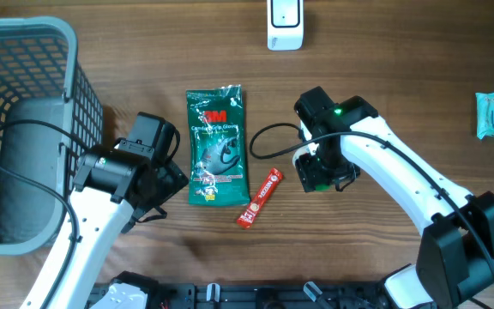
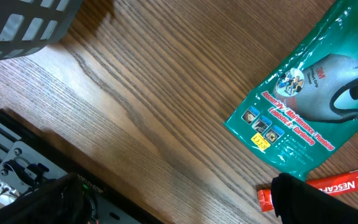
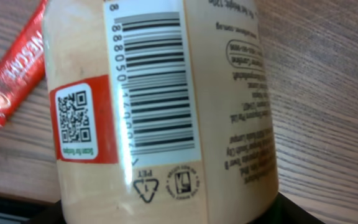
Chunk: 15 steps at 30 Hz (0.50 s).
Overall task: Scan the item barcode
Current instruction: 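Lift the jar and carry it right toward the scanner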
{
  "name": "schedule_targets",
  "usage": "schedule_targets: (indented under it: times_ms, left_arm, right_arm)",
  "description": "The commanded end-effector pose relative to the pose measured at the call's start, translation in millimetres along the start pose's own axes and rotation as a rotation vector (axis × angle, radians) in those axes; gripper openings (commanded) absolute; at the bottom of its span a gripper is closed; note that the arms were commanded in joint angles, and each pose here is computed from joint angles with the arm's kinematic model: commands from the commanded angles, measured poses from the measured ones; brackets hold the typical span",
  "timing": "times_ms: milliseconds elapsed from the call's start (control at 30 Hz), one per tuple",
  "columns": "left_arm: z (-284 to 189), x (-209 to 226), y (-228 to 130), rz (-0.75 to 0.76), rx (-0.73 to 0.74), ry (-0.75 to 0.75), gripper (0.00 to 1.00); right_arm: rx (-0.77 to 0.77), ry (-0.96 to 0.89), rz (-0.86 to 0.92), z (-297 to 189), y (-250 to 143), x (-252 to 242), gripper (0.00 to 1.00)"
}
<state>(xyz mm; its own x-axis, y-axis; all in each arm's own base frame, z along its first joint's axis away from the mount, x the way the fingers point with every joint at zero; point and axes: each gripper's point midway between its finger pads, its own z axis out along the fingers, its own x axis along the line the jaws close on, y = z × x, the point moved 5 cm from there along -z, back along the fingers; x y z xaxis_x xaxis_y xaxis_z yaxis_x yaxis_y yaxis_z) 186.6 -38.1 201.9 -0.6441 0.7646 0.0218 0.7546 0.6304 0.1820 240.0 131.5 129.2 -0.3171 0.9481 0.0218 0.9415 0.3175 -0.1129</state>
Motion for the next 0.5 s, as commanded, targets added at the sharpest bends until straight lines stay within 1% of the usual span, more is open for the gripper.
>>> schedule_targets:
  times_ms: [0, 100, 233, 300, 367, 400, 467]
  left_arm:
    - [0, 0, -1, -0.012, -0.002, 0.002, 1.0]
    - [0, 0, -1, -0.012, -0.002, 0.001, 1.0]
    - [0, 0, -1, -0.012, -0.002, 0.002, 1.0]
    - [0, 0, -1, -0.012, -0.002, 0.002, 1.0]
    - [0, 0, -1, -0.012, -0.002, 0.001, 1.0]
    - [0, 0, -1, -0.012, -0.002, 0.002, 1.0]
    - [0, 0, -1, -0.012, -0.002, 0.001, 1.0]
  right_arm:
    - [-0.012, -0.025, -0.023, -6, -1, -3, 0.73]
    - [-0.009, -0.025, -0.023, -6, -2, -3, 0.84]
    - [-0.025, -0.022, -0.012, -6, 1, -3, 0.88]
    - [-0.056, -0.016, 0.041, -6, 7, -2, 0.89]
    - [-0.102, 0.003, 0.166, -8, 17, 0, 0.97]
    - [-0.118, 0.024, 0.22, -9, 20, 3, 0.98]
    - [-0.145, 0.086, 0.256, -10, 28, 10, 0.99]
